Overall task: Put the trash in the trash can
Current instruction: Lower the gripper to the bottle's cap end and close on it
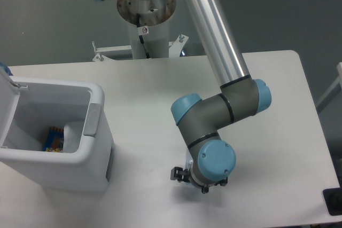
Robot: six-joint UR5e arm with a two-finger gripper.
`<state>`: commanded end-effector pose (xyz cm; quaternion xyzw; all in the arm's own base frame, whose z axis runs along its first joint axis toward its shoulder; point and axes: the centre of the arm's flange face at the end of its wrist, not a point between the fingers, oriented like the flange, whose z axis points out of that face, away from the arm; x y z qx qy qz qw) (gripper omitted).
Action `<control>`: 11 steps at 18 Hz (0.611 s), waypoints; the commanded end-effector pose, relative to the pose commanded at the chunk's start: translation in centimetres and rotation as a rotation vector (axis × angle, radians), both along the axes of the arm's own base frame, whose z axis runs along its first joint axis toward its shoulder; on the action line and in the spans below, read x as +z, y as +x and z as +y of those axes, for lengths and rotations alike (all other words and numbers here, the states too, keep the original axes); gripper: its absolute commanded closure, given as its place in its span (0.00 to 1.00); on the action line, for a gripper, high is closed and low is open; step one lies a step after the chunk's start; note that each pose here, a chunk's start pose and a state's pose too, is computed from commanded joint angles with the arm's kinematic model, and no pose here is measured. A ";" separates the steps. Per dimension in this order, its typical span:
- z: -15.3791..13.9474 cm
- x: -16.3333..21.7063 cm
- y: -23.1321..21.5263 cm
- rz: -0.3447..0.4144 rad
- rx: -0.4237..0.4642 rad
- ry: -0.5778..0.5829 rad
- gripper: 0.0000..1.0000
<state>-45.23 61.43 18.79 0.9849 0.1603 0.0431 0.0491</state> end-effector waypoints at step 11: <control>0.0 1.2 0.3 0.007 0.000 0.010 0.62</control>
